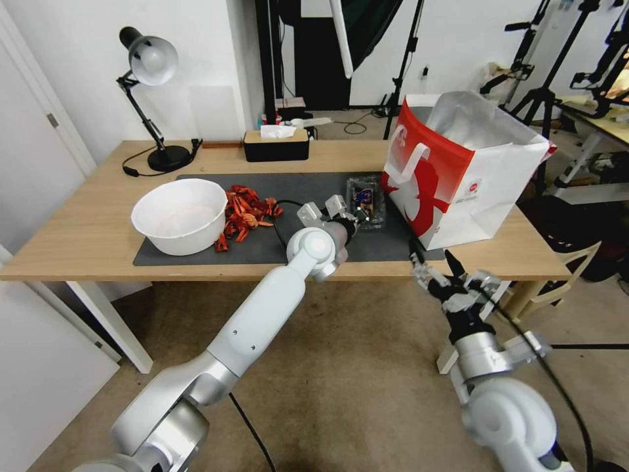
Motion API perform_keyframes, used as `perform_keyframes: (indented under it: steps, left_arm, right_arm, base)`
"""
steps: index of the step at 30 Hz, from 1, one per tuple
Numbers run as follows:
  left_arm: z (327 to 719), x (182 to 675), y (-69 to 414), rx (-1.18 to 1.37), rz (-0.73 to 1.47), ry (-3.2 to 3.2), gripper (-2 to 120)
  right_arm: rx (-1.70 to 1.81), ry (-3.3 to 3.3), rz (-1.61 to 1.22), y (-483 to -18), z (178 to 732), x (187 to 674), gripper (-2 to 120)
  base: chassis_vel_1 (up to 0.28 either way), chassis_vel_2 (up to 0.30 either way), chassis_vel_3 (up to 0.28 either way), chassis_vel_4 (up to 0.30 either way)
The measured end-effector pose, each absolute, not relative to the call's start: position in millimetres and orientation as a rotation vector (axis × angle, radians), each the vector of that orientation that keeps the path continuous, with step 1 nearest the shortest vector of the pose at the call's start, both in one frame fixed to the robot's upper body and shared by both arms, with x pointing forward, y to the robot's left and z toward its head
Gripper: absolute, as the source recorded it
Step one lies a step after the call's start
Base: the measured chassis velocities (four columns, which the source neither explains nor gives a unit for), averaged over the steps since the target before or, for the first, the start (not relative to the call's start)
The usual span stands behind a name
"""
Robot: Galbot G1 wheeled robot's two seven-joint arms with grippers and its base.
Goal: Close the takeout container lid, then place the container into the takeout bag.
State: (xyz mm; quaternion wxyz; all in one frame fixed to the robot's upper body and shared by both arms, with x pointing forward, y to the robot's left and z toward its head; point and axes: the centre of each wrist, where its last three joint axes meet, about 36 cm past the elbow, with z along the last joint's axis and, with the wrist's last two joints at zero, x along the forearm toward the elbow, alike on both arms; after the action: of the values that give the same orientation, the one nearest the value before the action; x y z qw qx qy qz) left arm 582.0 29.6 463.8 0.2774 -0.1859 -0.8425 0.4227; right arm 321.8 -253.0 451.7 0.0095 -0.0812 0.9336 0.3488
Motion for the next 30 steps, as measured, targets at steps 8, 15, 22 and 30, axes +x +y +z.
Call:
perform_keyframes:
  steps: [8, 15, 22, 30]
  left_arm:
    - [466, 581, 28, -0.506, 1.141, -2.261, 0]
    - [466, 580, 30, -0.503, 1.141, -2.264, 0]
    - [466, 580, 31, -0.498, 1.142, -2.266, 0]
    - [467, 579, 30, -0.502, 1.145, -2.267, 0]
  right_arm:
    - [-0.295, 2.924, 1.453, -248, 476, 342, 100]
    - [-0.325, 2.951, 1.562, -247, 485, 368, 100]
    - [-0.353, 2.966, 1.594, -247, 494, 391, 100]
    - [-0.382, 2.997, 1.558, -247, 504, 418, 100]
  base:
    - [0.0, 0.0, 0.0, 0.0]
    - [0.0, 0.0, 0.0, 0.0]
    - [0.0, 0.0, 0.0, 0.0]
    - [0.0, 0.0, 0.0, 0.0]
